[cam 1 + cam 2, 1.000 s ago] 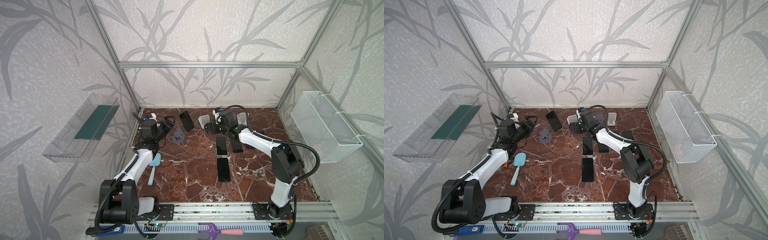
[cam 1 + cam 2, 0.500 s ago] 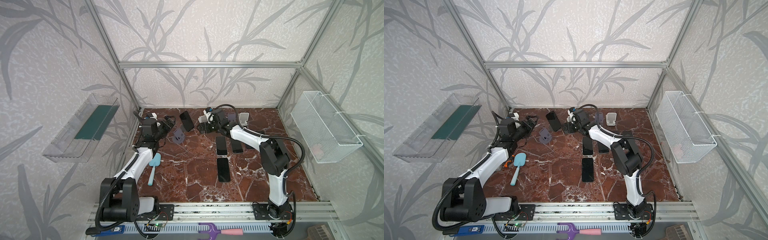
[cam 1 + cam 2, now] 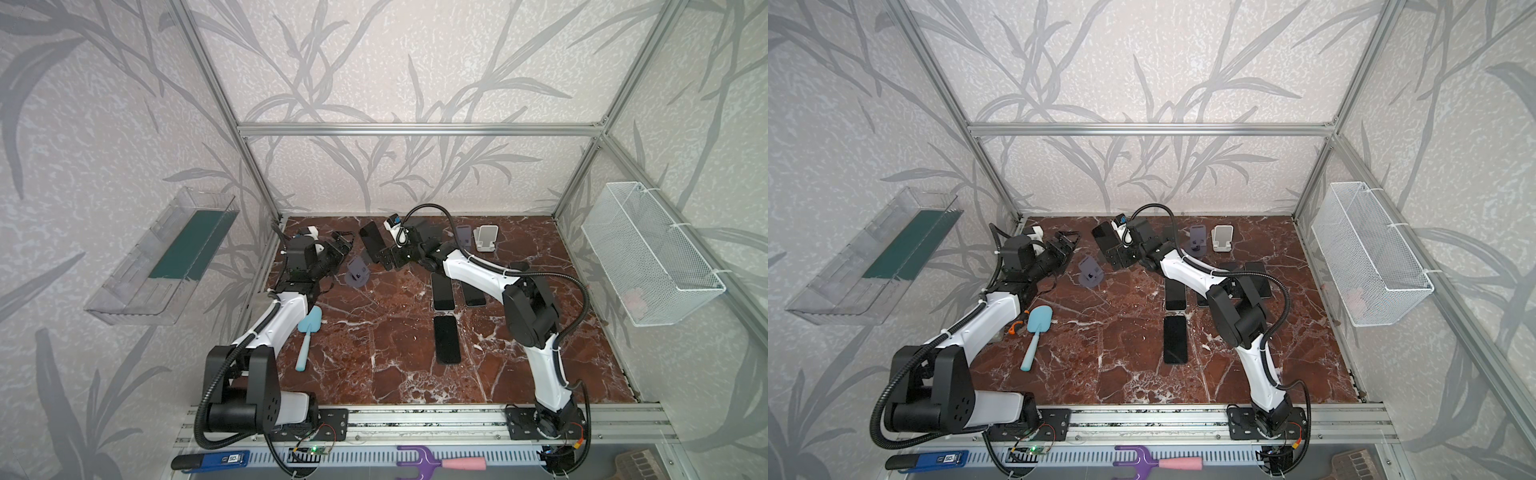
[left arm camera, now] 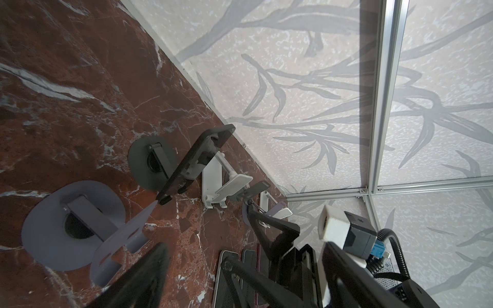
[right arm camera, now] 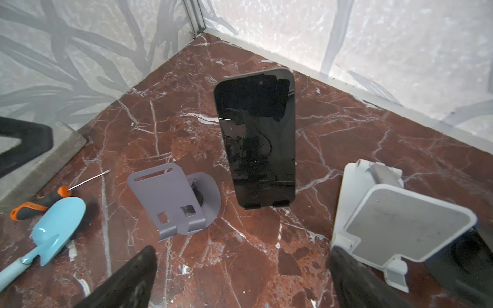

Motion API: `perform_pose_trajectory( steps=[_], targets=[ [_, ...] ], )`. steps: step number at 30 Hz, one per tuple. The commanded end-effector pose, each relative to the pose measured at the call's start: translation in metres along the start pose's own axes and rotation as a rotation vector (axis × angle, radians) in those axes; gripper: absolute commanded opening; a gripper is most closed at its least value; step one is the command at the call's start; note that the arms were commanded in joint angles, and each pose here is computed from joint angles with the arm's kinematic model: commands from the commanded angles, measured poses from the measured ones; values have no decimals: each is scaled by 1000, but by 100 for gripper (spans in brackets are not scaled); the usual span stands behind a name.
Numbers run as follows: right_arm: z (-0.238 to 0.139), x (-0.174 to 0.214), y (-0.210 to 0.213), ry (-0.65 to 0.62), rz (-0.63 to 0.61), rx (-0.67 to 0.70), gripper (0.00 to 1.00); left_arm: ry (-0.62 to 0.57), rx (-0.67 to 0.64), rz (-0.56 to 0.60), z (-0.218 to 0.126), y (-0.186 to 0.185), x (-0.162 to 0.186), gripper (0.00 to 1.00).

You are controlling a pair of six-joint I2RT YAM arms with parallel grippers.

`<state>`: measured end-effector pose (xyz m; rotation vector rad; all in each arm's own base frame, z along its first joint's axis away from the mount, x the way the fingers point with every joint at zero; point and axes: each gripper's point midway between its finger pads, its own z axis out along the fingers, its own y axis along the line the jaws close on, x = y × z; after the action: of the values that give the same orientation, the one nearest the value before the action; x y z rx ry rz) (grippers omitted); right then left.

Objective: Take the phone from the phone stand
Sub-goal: 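Move the right gripper toward the black phone standing on the far stand, then close the right gripper on the standing phone's top edge and lift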

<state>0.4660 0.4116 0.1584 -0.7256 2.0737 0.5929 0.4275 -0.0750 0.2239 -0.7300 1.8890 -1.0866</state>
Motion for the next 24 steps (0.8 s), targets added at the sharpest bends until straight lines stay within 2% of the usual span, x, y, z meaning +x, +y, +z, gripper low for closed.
perform_pose_trajectory(
  steps=[1, 8, 13, 16, 24],
  targets=[
    [1, -13, -10, -29, -60, 46, 99, -1, 49, -4, 2, -14, -6, 90],
    [5, -28, -6, -55, -109, 27, 99, -3, 40, -3, 3, -11, -7, 89],
    [18, -34, -5, -56, -125, 19, 99, 3, 40, -13, 5, -9, -8, 89],
    [24, -37, -10, -59, -123, 58, 99, 1, 35, -9, 5, -7, -9, 89],
    [44, -55, 2, -54, -147, 22, 99, 7, 16, 19, 5, -6, -9, 89]
  ],
)
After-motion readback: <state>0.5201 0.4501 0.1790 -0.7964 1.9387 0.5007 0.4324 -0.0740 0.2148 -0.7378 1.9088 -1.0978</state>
